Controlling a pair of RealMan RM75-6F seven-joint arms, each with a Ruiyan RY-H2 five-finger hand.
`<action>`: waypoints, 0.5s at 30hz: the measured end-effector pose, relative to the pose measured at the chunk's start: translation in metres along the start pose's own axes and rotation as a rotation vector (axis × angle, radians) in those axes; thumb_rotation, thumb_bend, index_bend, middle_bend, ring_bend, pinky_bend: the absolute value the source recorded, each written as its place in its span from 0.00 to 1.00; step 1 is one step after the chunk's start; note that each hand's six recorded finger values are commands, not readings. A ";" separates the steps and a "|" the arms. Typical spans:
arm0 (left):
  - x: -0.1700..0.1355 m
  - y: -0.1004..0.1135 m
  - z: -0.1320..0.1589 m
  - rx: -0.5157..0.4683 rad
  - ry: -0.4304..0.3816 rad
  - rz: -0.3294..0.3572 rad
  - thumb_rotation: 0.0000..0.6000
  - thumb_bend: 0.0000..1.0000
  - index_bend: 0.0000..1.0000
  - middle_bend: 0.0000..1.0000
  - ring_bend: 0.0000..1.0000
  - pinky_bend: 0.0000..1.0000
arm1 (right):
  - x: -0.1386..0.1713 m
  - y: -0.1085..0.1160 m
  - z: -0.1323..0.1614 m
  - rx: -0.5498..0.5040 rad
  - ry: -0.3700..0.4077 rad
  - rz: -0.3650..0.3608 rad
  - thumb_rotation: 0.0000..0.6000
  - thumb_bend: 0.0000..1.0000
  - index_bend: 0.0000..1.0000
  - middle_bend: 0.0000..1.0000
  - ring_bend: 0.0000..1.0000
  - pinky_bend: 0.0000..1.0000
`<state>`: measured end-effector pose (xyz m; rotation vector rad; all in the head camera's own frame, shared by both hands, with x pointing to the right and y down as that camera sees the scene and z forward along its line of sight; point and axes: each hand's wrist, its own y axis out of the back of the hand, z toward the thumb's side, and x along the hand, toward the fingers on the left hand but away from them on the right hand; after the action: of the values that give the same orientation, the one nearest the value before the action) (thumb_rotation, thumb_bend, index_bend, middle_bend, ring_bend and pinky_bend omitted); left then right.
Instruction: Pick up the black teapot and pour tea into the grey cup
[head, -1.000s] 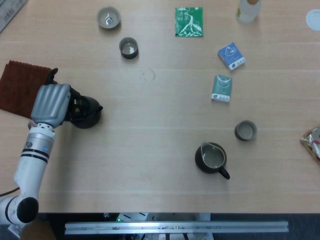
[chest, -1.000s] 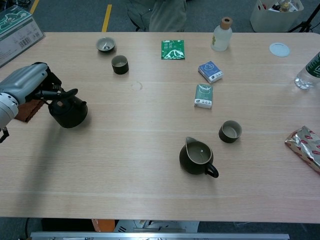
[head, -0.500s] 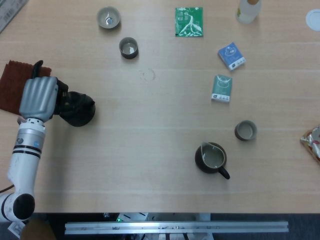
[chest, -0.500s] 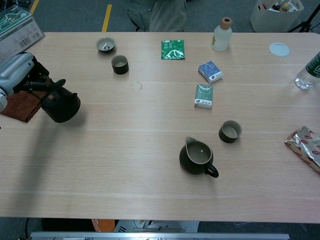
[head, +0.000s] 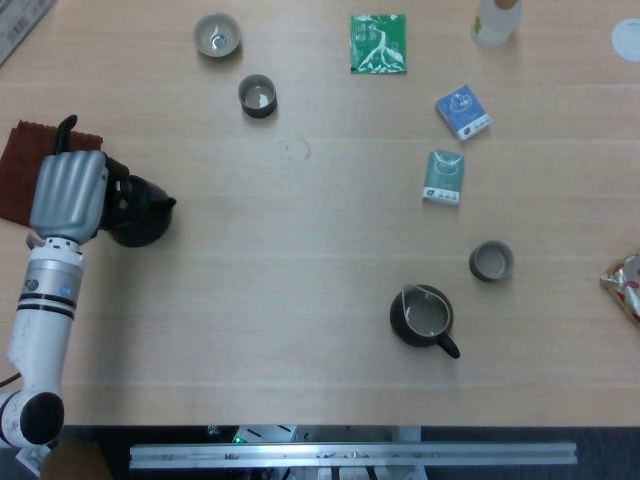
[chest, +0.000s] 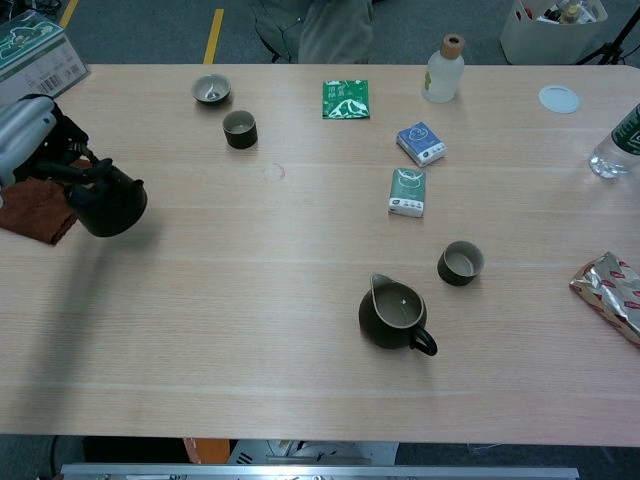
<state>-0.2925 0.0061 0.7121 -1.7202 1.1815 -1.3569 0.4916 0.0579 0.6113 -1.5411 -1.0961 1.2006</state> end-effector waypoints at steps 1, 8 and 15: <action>0.000 0.000 0.000 -0.002 -0.001 0.002 0.99 0.36 0.91 1.00 0.79 0.00 | 0.000 0.000 0.001 0.000 0.002 0.001 1.00 0.35 0.32 0.32 0.21 0.22; -0.003 0.005 0.001 -0.018 -0.015 0.015 0.92 0.36 0.91 0.99 0.78 0.00 | 0.000 -0.003 0.004 0.008 0.014 0.018 1.00 0.35 0.32 0.32 0.21 0.23; -0.005 0.009 0.002 -0.019 -0.026 0.019 0.90 0.36 0.90 0.99 0.78 0.00 | -0.007 -0.008 0.020 0.042 0.079 0.061 1.00 0.35 0.32 0.32 0.21 0.22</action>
<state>-0.2928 0.0070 0.7018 -1.7303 1.1968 -1.3120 0.4698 0.0553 0.6173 -1.5863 -0.9728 1.1856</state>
